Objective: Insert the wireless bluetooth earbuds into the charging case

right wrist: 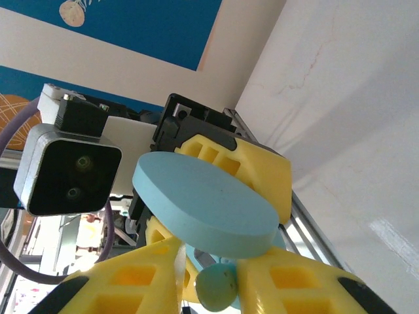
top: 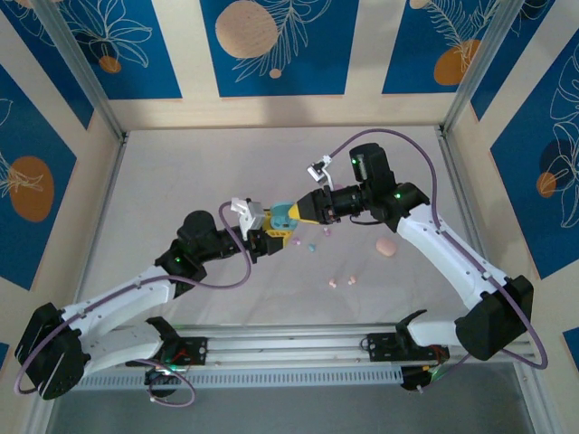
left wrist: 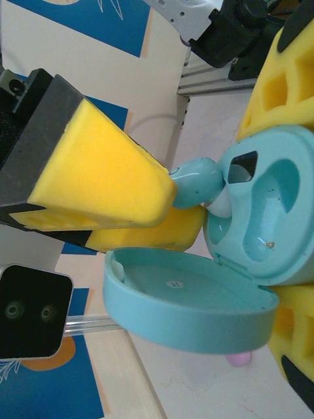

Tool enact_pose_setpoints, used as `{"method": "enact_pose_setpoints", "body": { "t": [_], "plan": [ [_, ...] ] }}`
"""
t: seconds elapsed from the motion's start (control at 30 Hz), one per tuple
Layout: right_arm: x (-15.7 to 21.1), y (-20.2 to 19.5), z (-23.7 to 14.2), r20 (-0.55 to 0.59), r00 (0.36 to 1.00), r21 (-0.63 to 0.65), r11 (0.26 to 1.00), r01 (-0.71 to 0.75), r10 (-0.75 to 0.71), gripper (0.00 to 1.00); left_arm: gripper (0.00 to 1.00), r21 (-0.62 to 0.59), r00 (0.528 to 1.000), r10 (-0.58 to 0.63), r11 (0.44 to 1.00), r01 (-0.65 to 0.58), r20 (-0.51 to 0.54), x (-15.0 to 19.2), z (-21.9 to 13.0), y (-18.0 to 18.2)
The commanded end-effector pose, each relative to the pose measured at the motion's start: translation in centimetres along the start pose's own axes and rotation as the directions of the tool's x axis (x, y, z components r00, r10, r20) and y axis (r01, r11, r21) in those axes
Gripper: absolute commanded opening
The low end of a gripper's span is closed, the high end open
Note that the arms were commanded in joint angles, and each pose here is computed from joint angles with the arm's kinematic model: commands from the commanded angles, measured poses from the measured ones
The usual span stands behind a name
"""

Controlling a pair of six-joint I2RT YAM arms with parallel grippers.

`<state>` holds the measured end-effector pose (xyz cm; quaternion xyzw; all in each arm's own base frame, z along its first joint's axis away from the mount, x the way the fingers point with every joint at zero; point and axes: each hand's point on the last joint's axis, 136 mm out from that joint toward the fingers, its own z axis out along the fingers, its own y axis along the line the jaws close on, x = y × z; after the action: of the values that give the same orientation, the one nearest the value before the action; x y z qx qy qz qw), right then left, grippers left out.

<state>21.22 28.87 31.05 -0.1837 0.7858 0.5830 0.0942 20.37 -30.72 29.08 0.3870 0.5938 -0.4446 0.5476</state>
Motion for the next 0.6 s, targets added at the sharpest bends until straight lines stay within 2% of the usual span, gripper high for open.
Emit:
{"method": "enact_pose_setpoints", "body": {
  "t": [0.0,0.23,0.57],
  "plan": [
    [0.5,-0.6,0.5,-0.025,1.0,0.042,0.999,-0.016,0.017,0.29,0.33,0.062,0.99,0.062,0.996,-0.07,0.131,-4.0,-0.1,-1.7],
    [-0.2,-0.9,0.0,0.018,1.0,0.091,0.996,-0.02,0.019,0.3,0.33,0.052,0.99,0.063,0.996,-0.07,0.127,-3.8,-0.2,-1.5],
    [-0.9,0.1,-1.7,0.099,0.995,0.113,0.994,-0.006,-0.005,0.42,0.33,0.037,0.991,0.067,0.997,-0.072,0.112,-3.2,-0.2,-1.3]
  ]
}}
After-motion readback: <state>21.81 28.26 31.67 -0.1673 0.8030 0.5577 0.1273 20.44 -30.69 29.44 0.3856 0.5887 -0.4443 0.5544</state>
